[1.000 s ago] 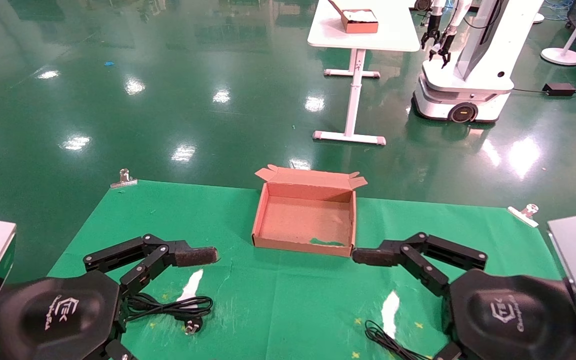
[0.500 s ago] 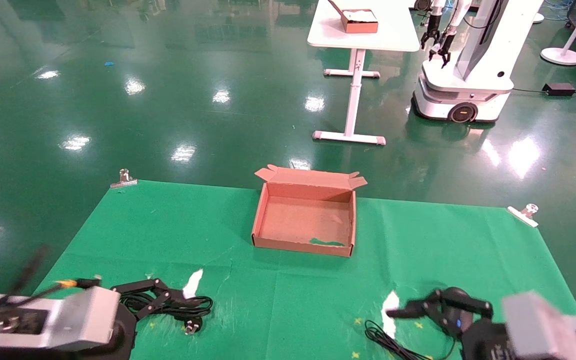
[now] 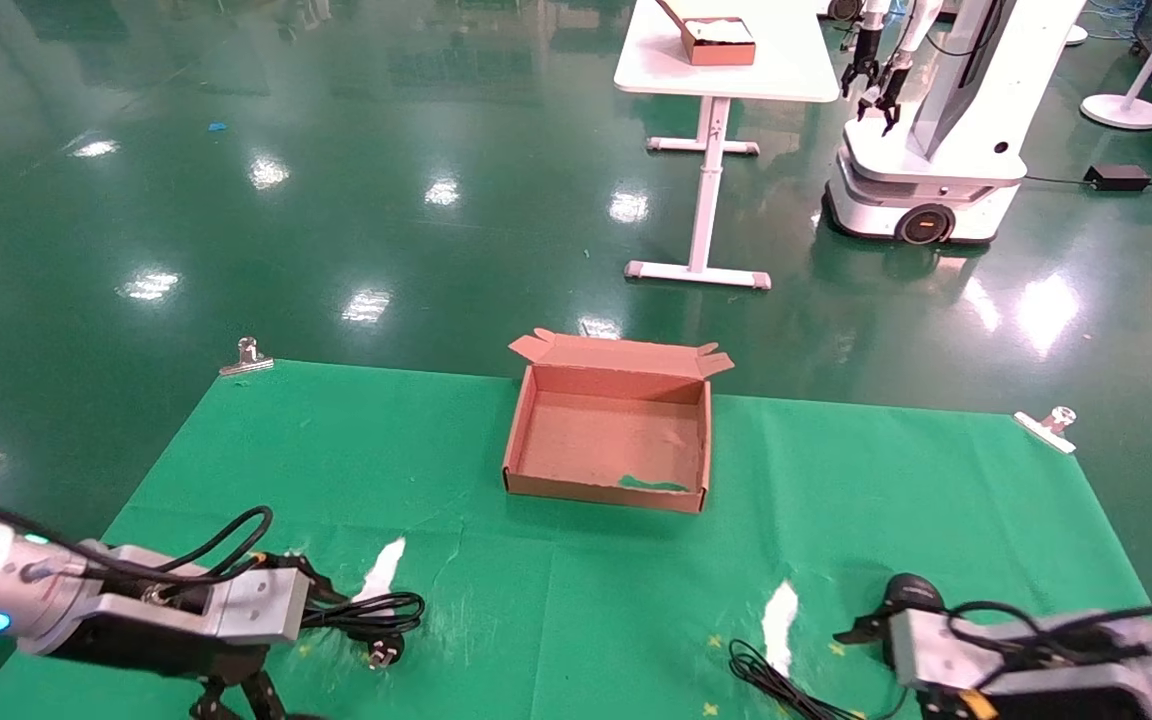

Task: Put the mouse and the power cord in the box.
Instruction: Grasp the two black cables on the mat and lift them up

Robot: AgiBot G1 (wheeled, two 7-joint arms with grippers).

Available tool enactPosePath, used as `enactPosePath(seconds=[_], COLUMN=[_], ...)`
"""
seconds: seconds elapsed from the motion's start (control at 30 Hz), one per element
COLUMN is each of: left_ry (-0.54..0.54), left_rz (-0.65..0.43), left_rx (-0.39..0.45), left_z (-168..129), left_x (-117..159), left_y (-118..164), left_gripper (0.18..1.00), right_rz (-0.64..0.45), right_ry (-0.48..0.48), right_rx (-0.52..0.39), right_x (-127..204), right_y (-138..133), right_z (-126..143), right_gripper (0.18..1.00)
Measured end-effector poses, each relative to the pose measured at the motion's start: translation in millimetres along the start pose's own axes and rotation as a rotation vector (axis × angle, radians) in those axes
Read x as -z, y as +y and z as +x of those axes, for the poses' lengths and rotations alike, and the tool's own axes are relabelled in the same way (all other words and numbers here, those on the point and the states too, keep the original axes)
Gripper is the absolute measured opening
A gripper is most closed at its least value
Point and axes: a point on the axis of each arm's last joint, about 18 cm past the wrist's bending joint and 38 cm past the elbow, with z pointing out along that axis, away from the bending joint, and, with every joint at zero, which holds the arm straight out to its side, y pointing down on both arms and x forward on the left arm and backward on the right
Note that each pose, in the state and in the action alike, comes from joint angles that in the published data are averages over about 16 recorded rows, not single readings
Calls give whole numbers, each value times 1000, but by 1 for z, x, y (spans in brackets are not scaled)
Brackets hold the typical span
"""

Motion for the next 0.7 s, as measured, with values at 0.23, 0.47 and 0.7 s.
enactPosePath(seconds=[0.23, 0.47, 0.7], left_ry=[-48, -61, -45], left_rz=[-112, -166, -191], left_rx=[-23, -45, -61], left_z=[-15, -19, -16], left_x=[-17, -27, -30], left_y=[20, 29, 34], left_gripper=[1000, 1000, 1000], right_rz=[-71, -104, -119], right_ry=[-2, -8, -17], right_rx=[43, 65, 79], right_x=[-23, -35, -39], right_y=[7, 11, 14], right_z=[15, 19, 19], right_gripper=[1001, 1001, 999])
